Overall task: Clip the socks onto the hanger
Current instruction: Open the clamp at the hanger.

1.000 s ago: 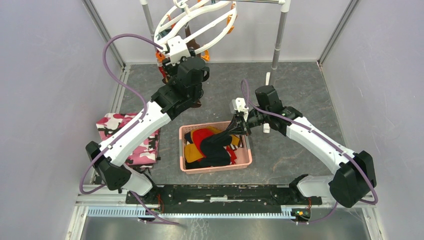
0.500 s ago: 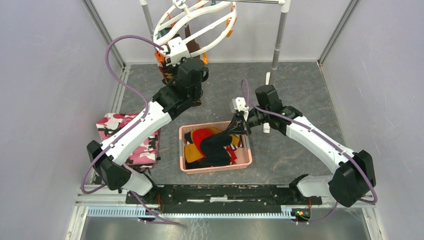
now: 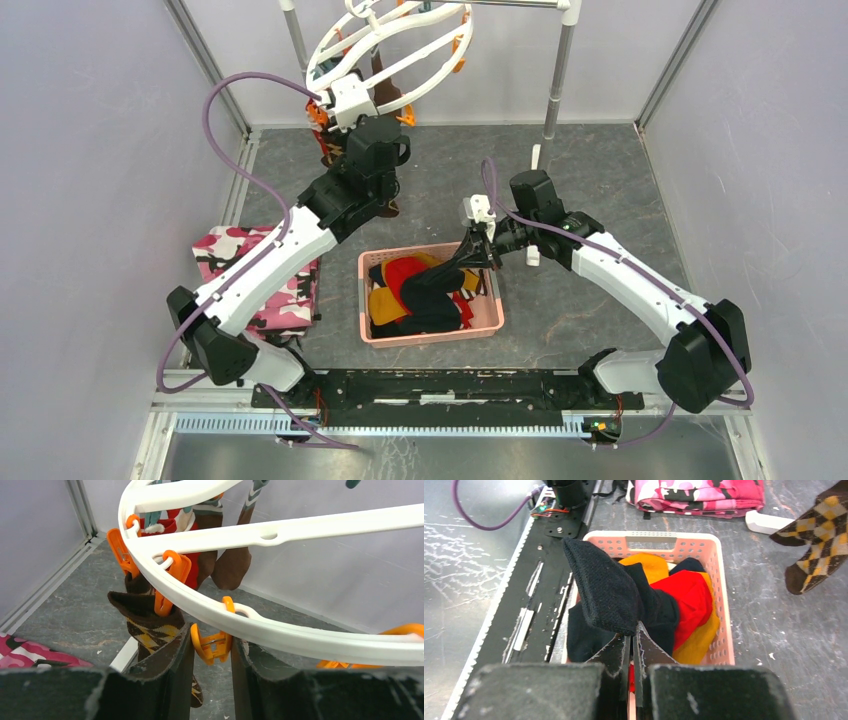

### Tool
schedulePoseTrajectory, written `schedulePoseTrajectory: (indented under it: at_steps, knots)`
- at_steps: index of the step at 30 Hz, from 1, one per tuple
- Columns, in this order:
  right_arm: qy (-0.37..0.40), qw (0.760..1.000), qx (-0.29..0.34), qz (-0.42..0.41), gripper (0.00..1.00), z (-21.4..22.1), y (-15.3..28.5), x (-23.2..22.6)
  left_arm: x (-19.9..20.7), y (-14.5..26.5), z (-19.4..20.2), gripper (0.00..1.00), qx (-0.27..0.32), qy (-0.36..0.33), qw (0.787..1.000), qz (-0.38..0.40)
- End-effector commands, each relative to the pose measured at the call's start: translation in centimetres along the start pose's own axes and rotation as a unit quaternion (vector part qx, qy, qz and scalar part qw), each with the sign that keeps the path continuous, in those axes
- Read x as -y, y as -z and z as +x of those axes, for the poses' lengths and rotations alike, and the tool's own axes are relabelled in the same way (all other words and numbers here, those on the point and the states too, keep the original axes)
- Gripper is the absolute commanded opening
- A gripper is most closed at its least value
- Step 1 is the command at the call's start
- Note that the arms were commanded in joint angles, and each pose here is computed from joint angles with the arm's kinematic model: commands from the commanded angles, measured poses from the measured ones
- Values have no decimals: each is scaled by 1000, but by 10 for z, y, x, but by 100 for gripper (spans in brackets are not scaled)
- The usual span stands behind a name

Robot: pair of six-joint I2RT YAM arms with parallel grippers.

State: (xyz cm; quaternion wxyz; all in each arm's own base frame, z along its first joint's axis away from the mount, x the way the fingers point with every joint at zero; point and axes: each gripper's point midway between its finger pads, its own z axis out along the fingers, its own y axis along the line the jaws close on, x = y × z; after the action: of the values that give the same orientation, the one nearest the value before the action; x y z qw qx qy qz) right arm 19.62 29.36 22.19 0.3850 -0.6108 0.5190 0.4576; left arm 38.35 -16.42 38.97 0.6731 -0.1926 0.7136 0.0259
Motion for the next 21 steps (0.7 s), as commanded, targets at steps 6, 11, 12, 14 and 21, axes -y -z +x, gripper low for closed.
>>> schedulePoseTrajectory:
  at_steps: [6,11,12,14,21]
  knots:
    - [36,997,20,66,0,-42,-1,56,-5,11,-26,14,11,47,999,25]
    - [44,993,56,94,0,-75,-6,87,-9,10,-26,11,5,62,998,33]
    - [45,991,64,109,0,-80,-6,95,-10,9,-26,11,5,64,997,34]
    - [42,988,75,132,0,-86,-7,108,-9,9,-25,10,1,67,997,38]
    - [23,984,76,158,0,-93,-10,132,-8,11,-23,16,-7,79,996,49]
